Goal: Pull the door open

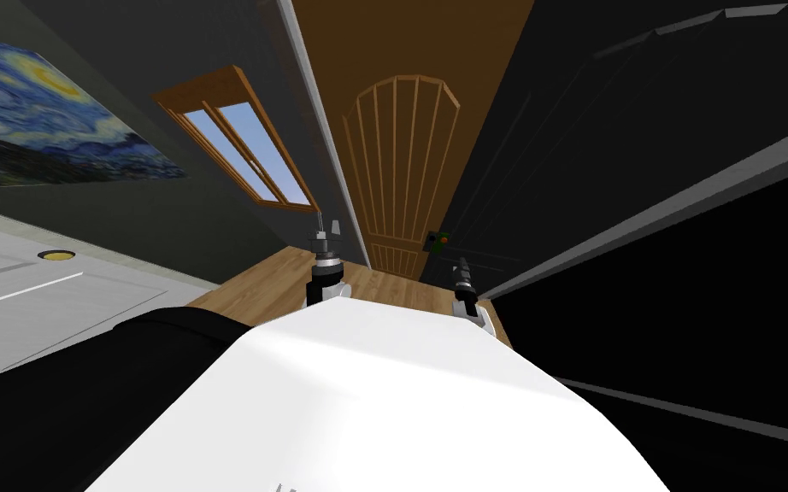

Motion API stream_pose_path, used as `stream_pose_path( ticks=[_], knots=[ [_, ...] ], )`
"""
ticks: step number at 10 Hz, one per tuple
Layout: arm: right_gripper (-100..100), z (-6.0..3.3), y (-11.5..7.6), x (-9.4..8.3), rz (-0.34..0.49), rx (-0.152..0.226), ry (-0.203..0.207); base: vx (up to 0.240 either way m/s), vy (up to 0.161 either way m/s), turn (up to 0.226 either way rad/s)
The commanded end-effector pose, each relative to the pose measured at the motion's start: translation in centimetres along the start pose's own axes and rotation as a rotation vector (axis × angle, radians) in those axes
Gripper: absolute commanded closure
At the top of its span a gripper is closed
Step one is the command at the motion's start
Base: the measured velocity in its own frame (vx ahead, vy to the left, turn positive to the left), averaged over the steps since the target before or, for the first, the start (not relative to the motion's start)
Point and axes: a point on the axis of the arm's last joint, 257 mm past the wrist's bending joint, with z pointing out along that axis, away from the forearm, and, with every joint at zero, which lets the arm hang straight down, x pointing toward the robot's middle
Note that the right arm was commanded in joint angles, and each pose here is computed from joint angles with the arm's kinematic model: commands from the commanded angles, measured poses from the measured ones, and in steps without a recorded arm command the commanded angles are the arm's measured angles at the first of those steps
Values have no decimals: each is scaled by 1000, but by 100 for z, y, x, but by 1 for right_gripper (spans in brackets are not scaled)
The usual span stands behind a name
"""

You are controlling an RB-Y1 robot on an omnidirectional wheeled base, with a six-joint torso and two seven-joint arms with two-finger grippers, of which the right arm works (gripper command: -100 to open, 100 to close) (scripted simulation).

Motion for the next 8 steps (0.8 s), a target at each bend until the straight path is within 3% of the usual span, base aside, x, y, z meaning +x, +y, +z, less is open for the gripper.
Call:
stream_pose_path(
  ticks=[1,5,8],
  knots=[
    [-100,26,-130,-34,21,29,-10,172,10,77],
    [-100,59,-362,-89,59,78,-27,158,2,67],
    [-100,68,-402,-89,68,87,-29,120,-5,46]
  ],
)
